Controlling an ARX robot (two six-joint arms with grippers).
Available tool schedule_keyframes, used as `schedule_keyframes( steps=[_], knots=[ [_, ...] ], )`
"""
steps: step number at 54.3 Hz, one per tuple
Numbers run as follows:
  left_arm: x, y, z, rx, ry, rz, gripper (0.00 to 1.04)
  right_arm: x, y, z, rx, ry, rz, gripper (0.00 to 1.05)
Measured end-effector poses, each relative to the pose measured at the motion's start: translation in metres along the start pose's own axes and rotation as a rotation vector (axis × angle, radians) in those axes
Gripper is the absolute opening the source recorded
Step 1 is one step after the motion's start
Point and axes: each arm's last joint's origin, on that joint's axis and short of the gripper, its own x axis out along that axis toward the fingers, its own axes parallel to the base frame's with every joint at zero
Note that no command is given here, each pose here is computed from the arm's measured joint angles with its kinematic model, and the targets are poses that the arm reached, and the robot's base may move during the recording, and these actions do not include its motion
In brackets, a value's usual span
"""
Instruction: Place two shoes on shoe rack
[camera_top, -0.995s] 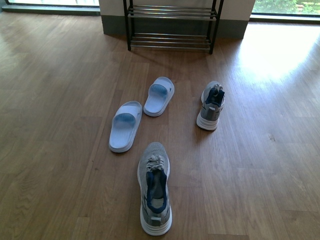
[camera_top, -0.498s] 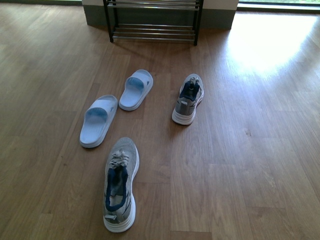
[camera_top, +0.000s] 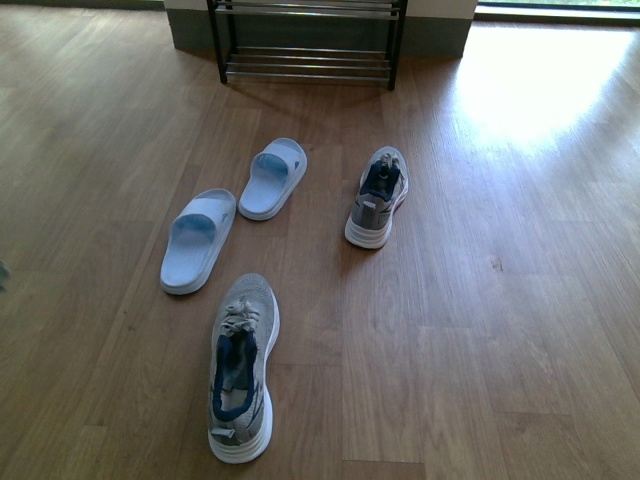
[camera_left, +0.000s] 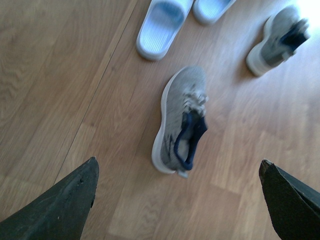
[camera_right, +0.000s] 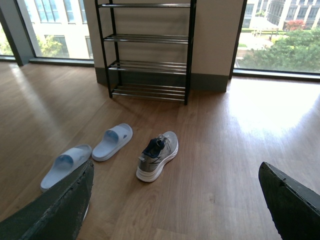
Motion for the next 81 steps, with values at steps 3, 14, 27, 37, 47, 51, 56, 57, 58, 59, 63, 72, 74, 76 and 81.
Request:
schedule_keyframes(
  steps=[3,14,27,37,47,51,56,57,58,59,63,72,74,76,81],
  knots=[
    [0.029,0.000,-0.006,0.030,0.097,0.030,0.95,0.000,0.000,0.000,0.000,0.000,0.000,0.96],
    [0.094,-0.003,-0.028,0.154,0.272,0.085,0.95,0.000,0.000,0.000,0.000,0.000,0.000,0.96],
    [0.145,-0.010,-0.045,0.261,0.321,0.078,0.95,0.000,0.000,0.000,0.000,0.000,0.000,0.96],
    [0.185,-0.010,-0.050,0.272,0.281,0.045,0.95,0.000,0.000,0.000,0.000,0.000,0.000,0.96],
    [0.211,-0.006,-0.061,0.261,0.274,0.037,0.95,0.000,0.000,0.000,0.000,0.000,0.000,0.96],
    [0.219,-0.004,-0.066,0.260,0.282,0.034,0.95,0.000,0.000,0.000,0.000,0.000,0.000,0.96],
    [0.227,-0.003,-0.072,0.264,0.290,0.037,0.95,0.000,0.000,0.000,0.000,0.000,0.000,0.96],
    [0.228,-0.003,-0.072,0.264,0.289,0.037,0.95,0.000,0.000,0.000,0.000,0.000,0.000,0.96],
    [0.230,-0.003,-0.073,0.265,0.289,0.038,0.95,0.000,0.000,0.000,0.000,0.000,0.000,0.96],
    [0.232,-0.003,-0.073,0.266,0.287,0.040,0.95,0.000,0.000,0.000,0.000,0.000,0.000,0.96],
    [0.239,-0.004,-0.075,0.271,0.286,0.040,0.95,0.000,0.000,0.000,0.000,0.000,0.000,0.96],
    [0.258,-0.009,-0.079,0.304,0.276,0.023,0.95,0.000,0.000,0.000,0.000,0.000,0.000,0.96],
    [0.261,-0.009,-0.080,0.306,0.277,0.019,0.95,0.000,0.000,0.000,0.000,0.000,0.000,0.96],
    [0.264,-0.011,-0.080,0.308,0.274,0.014,0.95,0.000,0.000,0.000,0.000,0.000,0.000,0.96],
    [0.273,-0.012,-0.082,0.317,0.254,-0.001,0.95,0.000,0.000,0.000,0.000,0.000,0.000,0.96]
  ],
)
